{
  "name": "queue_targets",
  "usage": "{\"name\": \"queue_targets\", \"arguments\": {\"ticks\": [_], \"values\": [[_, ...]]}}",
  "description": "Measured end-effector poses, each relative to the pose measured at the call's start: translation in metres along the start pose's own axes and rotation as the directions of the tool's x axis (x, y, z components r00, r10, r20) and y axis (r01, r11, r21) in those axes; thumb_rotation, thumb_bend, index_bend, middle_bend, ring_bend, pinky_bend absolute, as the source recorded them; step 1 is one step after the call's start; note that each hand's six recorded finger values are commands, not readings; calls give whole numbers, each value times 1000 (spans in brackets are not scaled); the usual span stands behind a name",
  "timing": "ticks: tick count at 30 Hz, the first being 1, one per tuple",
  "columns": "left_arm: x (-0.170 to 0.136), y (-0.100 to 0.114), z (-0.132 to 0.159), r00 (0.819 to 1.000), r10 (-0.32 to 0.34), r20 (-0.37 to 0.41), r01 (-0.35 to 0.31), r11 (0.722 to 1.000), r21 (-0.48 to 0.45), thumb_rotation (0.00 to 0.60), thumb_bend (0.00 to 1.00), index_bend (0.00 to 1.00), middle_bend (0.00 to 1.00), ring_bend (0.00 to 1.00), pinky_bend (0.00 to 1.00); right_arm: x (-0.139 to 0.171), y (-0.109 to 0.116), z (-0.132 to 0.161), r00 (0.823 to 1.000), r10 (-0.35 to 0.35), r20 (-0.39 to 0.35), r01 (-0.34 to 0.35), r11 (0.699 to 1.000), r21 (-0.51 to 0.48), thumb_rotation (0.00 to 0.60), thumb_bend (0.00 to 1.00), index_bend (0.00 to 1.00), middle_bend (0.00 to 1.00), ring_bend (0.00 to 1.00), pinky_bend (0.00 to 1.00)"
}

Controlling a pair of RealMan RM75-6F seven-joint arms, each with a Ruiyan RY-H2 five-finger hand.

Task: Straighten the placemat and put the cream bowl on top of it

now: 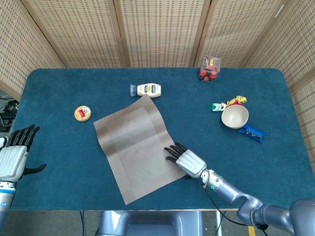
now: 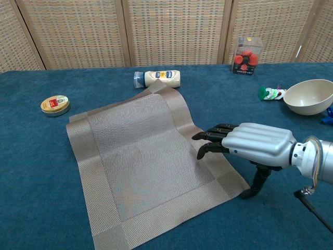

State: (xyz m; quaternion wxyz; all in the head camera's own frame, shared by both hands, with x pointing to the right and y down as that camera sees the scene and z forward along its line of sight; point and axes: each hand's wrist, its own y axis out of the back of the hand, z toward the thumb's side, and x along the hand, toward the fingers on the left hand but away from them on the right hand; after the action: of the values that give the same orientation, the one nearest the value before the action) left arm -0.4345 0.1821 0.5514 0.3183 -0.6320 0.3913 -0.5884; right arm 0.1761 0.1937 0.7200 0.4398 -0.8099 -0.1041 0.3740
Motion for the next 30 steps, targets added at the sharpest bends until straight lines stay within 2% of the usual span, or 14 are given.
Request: {"name": "queue_targets", "arguments": {"ticks": [3,6,8,11,20,30], "values": [[0,0,0,1000,-2,1,2,1000,-3,600,0,0,0,0,0,-4,3,0,1000,-13,3,13,1000,-15,600,155,242,0,0,0],[0,0,0,1000,-4,4,4,1000,-3,600,0,0,0,0,0,-8,7,1,1000,-27,-1,27,999,-20,600,330,242,0,0,0],[0,-1,1,1000,-6,6,6,1000,-3,600,0,0,0,0,0,-9,9,2,999,-33,-7,33,999,-23,600,484,243,0,0,0],[0,0,1,1000,-6,8,6,1000,-6,600,0,0,0,0,0,-9,11,4,999,-43,-16,43,999,-25,600,609,256,0,0,0],[-1,0,2,1000,-8,17,8,1000,-9,600,0,0,0,0,0,-3,7,3,999,-10,-48,11,1000,14,600,641,354,0,0,0],[-2,0,3,1000,-10,24,11,1000,-11,600,0,0,0,0,0,1,6,1,998,-8,-57,10,999,42,600,651,624,0,0,0]]}}
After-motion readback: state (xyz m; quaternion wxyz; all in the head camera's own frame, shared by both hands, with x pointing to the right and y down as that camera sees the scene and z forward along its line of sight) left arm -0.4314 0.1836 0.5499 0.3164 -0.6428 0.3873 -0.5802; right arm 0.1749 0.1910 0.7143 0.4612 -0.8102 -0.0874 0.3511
